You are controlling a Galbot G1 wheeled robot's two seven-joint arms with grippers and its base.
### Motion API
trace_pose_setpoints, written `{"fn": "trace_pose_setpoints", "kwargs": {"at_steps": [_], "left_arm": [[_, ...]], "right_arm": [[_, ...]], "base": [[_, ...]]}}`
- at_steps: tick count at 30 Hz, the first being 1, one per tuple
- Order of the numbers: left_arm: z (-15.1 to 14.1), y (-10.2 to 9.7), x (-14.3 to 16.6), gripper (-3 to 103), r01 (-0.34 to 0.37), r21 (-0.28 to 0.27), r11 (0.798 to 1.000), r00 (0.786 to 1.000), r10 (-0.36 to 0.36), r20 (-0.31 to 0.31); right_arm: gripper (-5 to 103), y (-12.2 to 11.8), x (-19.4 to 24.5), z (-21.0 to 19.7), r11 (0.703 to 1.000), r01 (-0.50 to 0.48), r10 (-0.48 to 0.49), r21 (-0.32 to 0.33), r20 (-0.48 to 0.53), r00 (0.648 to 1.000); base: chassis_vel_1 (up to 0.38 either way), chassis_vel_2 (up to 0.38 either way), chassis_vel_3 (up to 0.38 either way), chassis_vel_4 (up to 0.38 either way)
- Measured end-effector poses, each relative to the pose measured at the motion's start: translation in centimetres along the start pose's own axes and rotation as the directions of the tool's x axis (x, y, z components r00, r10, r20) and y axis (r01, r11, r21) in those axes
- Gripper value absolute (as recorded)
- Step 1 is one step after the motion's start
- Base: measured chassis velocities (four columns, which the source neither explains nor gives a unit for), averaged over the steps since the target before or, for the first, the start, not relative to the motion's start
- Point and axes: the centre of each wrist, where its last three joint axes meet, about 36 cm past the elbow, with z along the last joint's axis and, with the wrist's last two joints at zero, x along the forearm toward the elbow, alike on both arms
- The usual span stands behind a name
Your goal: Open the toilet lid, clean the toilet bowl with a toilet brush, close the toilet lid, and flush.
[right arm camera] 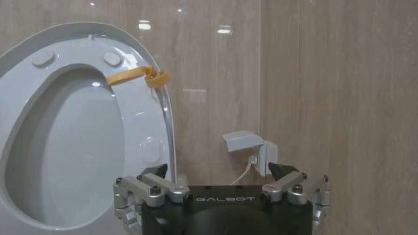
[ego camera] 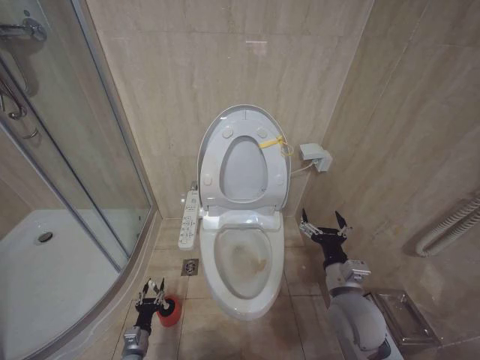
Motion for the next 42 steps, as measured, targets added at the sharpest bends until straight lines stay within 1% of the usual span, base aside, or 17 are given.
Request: {"fn": "trace_pose_setpoints", "kwargs": {"at_steps": [3, 4, 10, 11, 18, 19, 21, 22, 24, 26, 28, 30, 34, 35, 39, 40, 42], "left_arm": [[0.1, 0.1, 0.2, 60, 0.001, -0.001, 1.000, 1.000, -0.001, 0.000], [0.2, 0.2, 0.4, 34, 0.000, -0.001, 1.000, 1.000, 0.000, 0.002], [0.4, 0.4, 0.9, 34, -0.005, -0.003, 1.000, 1.000, 0.005, 0.013], [0.3, 0.4, 1.0, 21, -0.006, -0.003, 1.000, 1.000, 0.006, 0.019], [-0.9, 0.0, 1.0, 21, -0.018, -0.003, 1.000, 0.998, 0.018, 0.058], [-1.9, -0.2, 1.1, 21, -0.027, -0.001, 1.000, 0.996, 0.027, 0.086], [-3.4, -0.6, 1.3, 21, -0.038, 0.005, 0.999, 0.992, 0.037, 0.119], [-3.4, -0.6, 1.3, 21, -0.038, 0.005, 0.999, 0.992, 0.037, 0.119], [-5.2, -1.3, 1.6, 21, -0.048, 0.009, 0.999, 0.987, 0.046, 0.154], [-5.8, -1.5, 1.7, 21, -0.051, 0.001, 0.999, 0.985, 0.050, 0.166], [-7.0, -1.8, 2.4, 21, -0.057, -0.021, 0.998, 0.979, 0.060, 0.196], [-7.4, -1.9, 2.7, 21, -0.058, -0.024, 0.998, 0.977, 0.062, 0.206], [-10.7, -2.4, 4.6, 21, -0.048, -0.026, 0.999, 0.967, 0.053, 0.249], [-10.7, -2.4, 4.6, 21, -0.048, -0.026, 0.999, 0.967, 0.053, 0.249], [-15.6, -3.2, 6.9, 21, -0.054, -0.013, 0.998, 0.952, 0.055, 0.302], [-15.6, -3.2, 6.9, 21, -0.054, -0.013, 0.998, 0.952, 0.055, 0.302], [-18.1, -4.0, 8.1, 21, -0.069, -0.004, 0.998, 0.941, 0.066, 0.333]], "right_arm": [[100, 0.0, 0.0, 0.0, 1.000, 0.000, 0.000, 0.000, 0.000, 1.000], [100, 0.0, 0.0, 0.0, 1.000, 0.000, 0.000, 0.000, 0.000, 1.000], [100, 0.0, 0.0, 0.0, 1.000, 0.000, 0.000, 0.000, 0.000, 1.000], [100, 0.0, 0.0, 0.0, 1.000, 0.000, 0.000, 0.000, 0.000, 1.000], [100, 0.0, 0.0, 0.0, 1.000, 0.000, 0.000, 0.000, 0.000, 1.000], [100, 0.0, 0.0, 0.0, 1.000, 0.000, 0.000, 0.000, 0.000, 1.000], [100, 0.0, 0.0, 0.0, 1.000, 0.000, 0.000, 0.000, 0.000, 1.000], [100, 0.0, 0.0, 0.0, 1.000, 0.000, 0.000, 0.000, 0.000, 1.000], [100, 0.0, 0.0, 0.0, 1.000, 0.000, 0.000, 0.000, 0.000, 1.000], [100, 0.0, 0.0, 0.0, 1.000, 0.000, 0.000, 0.000, 0.000, 1.000], [100, 0.0, 0.0, 0.0, 1.000, 0.000, 0.000, 0.000, 0.000, 1.000], [100, 0.0, 0.0, 0.0, 1.000, 0.000, 0.000, 0.000, 0.000, 1.000], [100, 0.0, 0.0, 0.0, 1.000, 0.000, 0.000, 0.000, 0.000, 1.000], [100, 0.0, 0.0, 0.0, 1.000, 0.000, 0.000, 0.000, 0.000, 1.000], [100, 0.0, 0.0, 0.0, 1.000, 0.000, 0.000, 0.000, 0.000, 1.000], [100, 0.0, 0.0, 0.0, 1.000, 0.000, 0.000, 0.000, 0.000, 1.000], [100, 0.0, 0.0, 0.0, 1.000, 0.000, 0.000, 0.000, 0.000, 1.000]], "base": [[0.000, 0.000, 0.000, 0.000], [0.000, 0.000, 0.000, 0.000], [0.000, 0.000, 0.000, 0.000], [0.000, 0.000, 0.000, 0.000], [0.000, 0.000, 0.000, 0.000], [0.000, 0.000, 0.000, 0.000], [0.000, 0.000, 0.000, 0.000], [0.000, 0.000, 0.000, 0.000], [0.000, 0.000, 0.000, 0.000], [0.000, 0.000, 0.000, 0.000], [0.000, 0.000, 0.000, 0.000], [0.000, 0.000, 0.000, 0.000], [0.000, 0.000, 0.000, 0.000], [0.000, 0.000, 0.000, 0.000], [0.000, 0.000, 0.000, 0.000], [0.000, 0.000, 0.000, 0.000], [0.000, 0.000, 0.000, 0.000]]}}
